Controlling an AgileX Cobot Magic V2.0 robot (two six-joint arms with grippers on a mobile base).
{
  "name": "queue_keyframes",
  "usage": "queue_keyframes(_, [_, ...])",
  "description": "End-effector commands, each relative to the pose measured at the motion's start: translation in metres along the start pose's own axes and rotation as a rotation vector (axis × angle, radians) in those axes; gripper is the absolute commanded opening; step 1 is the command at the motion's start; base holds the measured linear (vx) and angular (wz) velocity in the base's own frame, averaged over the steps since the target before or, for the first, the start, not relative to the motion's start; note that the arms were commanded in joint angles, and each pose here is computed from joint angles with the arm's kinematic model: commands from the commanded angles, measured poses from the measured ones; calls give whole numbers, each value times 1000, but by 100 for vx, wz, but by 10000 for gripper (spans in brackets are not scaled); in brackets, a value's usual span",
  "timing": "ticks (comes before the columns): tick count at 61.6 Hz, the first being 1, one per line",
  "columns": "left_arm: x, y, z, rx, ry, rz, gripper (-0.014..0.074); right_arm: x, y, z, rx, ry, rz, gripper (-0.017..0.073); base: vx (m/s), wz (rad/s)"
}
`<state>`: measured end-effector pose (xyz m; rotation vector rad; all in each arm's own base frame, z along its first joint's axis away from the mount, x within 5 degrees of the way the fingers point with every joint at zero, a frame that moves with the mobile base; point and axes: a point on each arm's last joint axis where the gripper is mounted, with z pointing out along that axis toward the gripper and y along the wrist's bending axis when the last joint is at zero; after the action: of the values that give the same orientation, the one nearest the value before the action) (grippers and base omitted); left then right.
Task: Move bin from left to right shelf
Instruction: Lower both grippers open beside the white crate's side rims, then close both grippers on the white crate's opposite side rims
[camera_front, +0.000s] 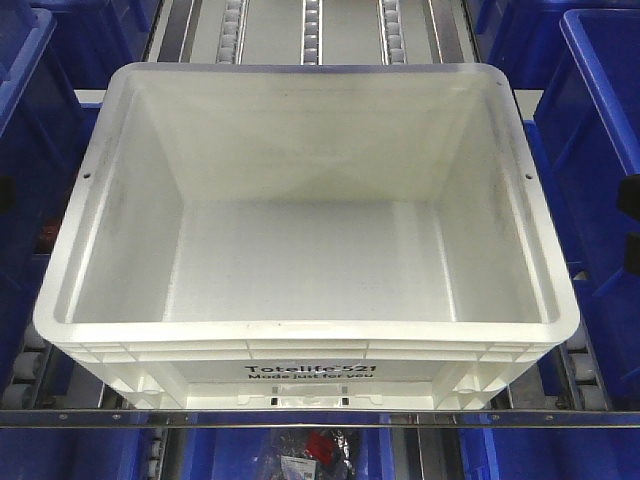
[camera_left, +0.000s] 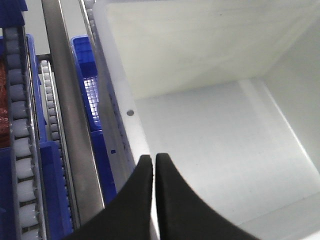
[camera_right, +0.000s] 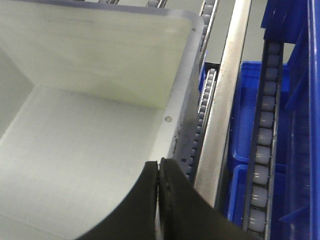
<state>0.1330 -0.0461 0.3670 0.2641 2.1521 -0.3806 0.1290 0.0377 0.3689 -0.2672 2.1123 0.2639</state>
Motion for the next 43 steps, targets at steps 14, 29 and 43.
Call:
queue_keyframes(14, [-15, -3, -6, 16, -99, -19, 6, -16, 2, -4, -14, -113, 19, 13, 0, 0])
queue_keyframes(29, [-16, -3, -7, 12, -115, -7, 199, -16, 3, -4, -28, -114, 33, 304, 0, 0])
queue_keyframes(43, [-16, -3, -7, 12, -118, -8, 491, -16, 3, -4, -29, -107, 43, 687, 0, 0])
